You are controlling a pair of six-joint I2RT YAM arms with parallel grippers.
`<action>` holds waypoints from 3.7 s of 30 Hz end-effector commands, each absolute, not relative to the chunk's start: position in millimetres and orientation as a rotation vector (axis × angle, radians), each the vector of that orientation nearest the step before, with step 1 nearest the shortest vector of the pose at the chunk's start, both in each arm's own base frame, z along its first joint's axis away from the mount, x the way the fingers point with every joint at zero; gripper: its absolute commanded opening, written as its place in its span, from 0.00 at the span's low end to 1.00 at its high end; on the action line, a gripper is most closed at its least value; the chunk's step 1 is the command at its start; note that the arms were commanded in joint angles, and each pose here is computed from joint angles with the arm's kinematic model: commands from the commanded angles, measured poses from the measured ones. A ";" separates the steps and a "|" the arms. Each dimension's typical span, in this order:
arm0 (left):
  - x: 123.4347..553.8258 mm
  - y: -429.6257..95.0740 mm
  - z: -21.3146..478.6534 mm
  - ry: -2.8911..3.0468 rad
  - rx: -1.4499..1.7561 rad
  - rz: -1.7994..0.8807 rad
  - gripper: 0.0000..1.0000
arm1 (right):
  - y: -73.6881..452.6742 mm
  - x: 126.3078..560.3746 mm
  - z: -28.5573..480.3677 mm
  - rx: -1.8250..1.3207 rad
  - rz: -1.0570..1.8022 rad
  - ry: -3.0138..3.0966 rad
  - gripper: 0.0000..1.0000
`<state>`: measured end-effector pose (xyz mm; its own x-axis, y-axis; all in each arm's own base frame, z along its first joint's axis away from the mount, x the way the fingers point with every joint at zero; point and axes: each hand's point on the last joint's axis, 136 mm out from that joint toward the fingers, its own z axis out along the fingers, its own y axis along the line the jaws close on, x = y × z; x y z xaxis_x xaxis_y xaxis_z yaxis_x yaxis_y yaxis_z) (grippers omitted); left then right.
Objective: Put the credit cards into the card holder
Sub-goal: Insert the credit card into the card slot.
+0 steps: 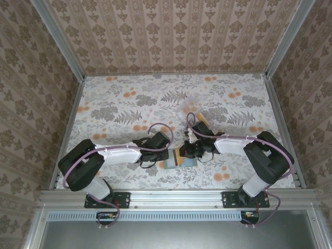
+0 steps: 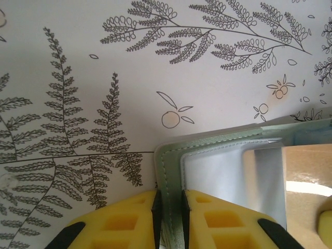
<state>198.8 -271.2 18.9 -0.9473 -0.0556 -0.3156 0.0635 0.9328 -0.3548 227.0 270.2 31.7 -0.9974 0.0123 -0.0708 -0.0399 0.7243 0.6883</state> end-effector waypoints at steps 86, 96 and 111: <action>195.1 -331.8 21.7 2.788 0.161 -0.729 0.32 | 217.8 212.9 24.0 0.039 0.518 3.032 0.26; 193.9 -327.8 18.8 2.792 0.148 -0.714 0.32 | 199.7 214.3 37.7 0.056 0.404 2.991 0.31; 193.4 -327.2 17.7 2.794 0.144 -0.717 0.30 | 217.0 212.6 23.1 0.049 0.498 3.024 0.30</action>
